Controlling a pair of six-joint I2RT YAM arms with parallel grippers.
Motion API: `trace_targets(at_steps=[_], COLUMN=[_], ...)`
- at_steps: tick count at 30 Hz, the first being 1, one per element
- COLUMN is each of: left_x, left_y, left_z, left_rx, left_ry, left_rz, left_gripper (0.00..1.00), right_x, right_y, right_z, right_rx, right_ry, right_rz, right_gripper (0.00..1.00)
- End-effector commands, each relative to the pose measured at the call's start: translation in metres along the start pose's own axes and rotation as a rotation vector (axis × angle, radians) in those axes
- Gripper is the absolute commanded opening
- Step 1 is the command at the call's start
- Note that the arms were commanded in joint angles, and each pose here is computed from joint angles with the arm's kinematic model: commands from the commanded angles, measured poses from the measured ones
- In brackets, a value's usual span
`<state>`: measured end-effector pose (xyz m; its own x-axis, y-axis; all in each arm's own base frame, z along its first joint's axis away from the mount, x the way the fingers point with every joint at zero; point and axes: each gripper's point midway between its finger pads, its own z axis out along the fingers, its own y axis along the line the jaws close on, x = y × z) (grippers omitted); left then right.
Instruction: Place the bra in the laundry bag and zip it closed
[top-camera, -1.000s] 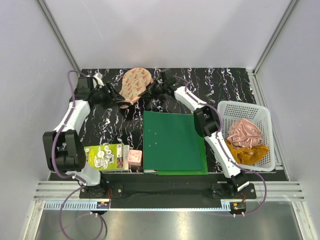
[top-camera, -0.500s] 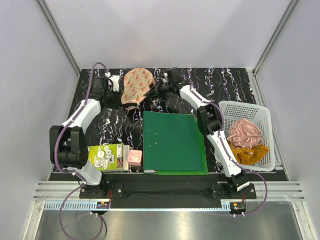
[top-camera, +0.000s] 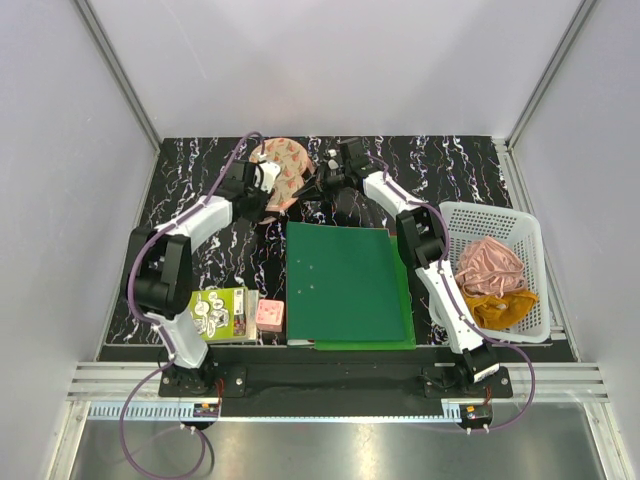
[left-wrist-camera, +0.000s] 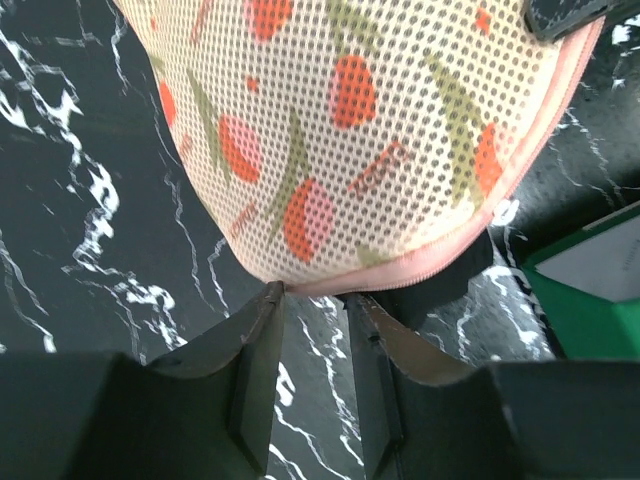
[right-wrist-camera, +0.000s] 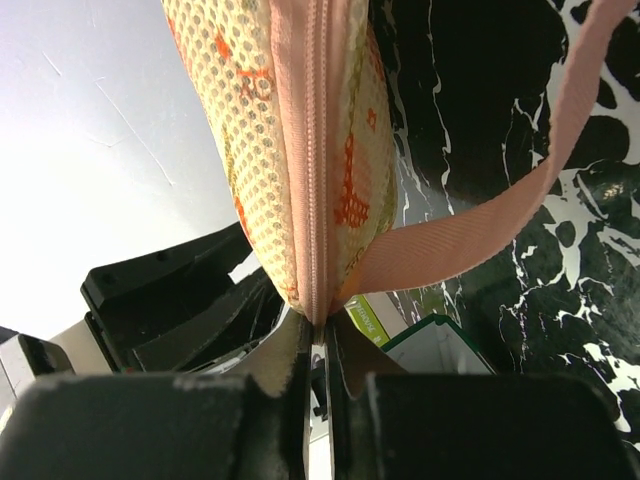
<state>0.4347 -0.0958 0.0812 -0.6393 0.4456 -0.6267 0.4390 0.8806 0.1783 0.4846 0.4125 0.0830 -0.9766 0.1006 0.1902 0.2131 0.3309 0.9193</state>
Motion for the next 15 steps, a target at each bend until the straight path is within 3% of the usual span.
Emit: trace_targets(at_steps=[1,3,7,9,13,15], left_x=[-0.027,-0.029,-0.029,-0.033,-0.05,-0.058], left_y=[0.019,0.026,0.029,0.026,-0.008,-0.021], left_z=[0.009,0.011,0.016,0.01,-0.007,-0.016], left_rx=[-0.093,-0.129,-0.142,-0.122,0.026,0.087], left_ry=[-0.064,-0.056,-0.026,-0.011,-0.007,-0.015], left_rz=[0.078,0.074,0.043,-0.001,-0.295,-0.399], left_gripper=[0.3,0.23,0.0,0.0,0.0,0.0], right_x=[0.014,0.013,0.009,0.0,-0.028,-0.044], right_y=[0.043,0.045,0.052,0.05,0.056,0.059], right_z=[-0.016,-0.018,-0.018,-0.015,-0.015,-0.023], right_rx=[-0.071,-0.075,-0.083,-0.074,-0.05,-0.025], right_ry=[0.035,0.033,0.015,-0.022,-0.171,-0.264], right_rz=[-0.101,-0.105,-0.119,-0.115,-0.129,-0.113], right_gripper=[0.1,0.09,0.1,0.11,0.3,0.46])
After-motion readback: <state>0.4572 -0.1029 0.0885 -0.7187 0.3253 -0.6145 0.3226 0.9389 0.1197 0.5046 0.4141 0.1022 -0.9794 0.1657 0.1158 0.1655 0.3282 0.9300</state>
